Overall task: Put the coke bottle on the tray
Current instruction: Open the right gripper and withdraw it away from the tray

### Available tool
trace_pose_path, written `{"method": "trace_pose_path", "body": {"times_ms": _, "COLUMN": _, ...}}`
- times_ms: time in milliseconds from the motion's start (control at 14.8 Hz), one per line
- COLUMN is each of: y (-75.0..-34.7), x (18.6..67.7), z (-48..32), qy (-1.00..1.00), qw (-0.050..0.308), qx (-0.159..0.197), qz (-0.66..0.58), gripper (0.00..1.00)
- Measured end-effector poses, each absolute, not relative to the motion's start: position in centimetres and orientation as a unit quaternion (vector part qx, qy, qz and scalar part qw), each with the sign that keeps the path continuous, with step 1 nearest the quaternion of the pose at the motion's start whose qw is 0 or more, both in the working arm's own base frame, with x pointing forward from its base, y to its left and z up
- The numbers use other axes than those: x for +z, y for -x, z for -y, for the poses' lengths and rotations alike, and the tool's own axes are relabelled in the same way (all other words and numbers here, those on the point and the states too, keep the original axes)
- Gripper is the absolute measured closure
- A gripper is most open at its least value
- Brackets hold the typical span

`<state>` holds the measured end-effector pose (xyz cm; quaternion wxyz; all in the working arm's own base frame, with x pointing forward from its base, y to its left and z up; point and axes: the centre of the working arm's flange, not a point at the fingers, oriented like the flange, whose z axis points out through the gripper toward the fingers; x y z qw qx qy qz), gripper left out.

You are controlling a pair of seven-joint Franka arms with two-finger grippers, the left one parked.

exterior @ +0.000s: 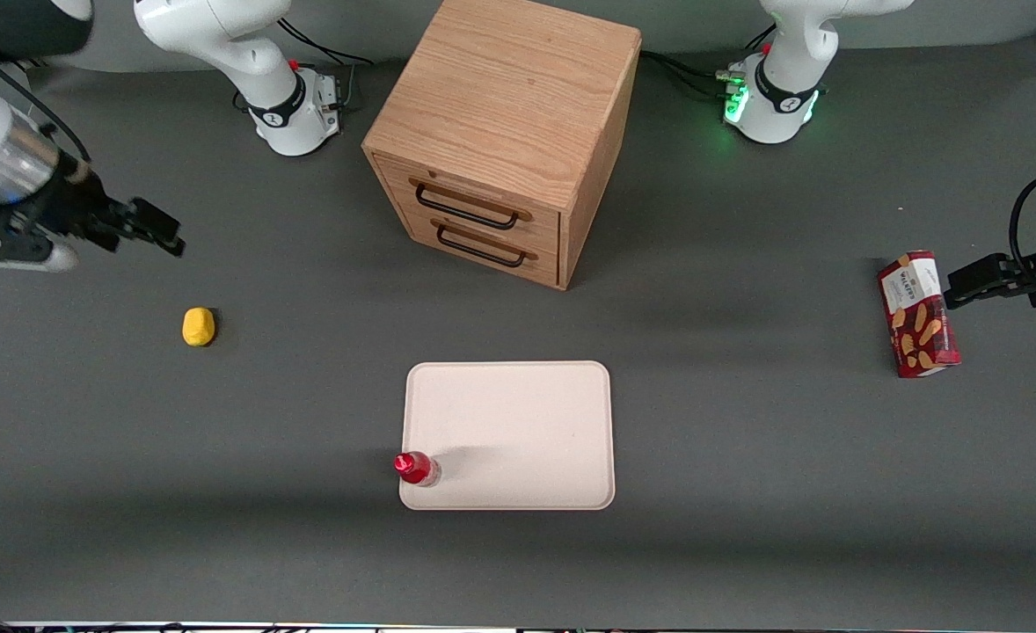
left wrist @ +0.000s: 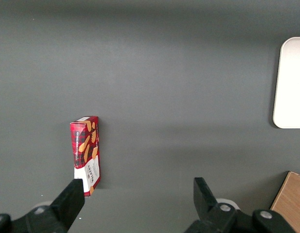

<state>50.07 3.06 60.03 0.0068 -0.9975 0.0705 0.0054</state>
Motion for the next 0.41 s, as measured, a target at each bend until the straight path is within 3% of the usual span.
{"method": "trace_pose_path", "body": {"times_ms": 407, "y": -50.1, "x": 60.2, "z": -1.0, "qy": 0.998, "qw": -0.003, "qx": 0.002, "qz": -0.064, "gripper": 0.00}}
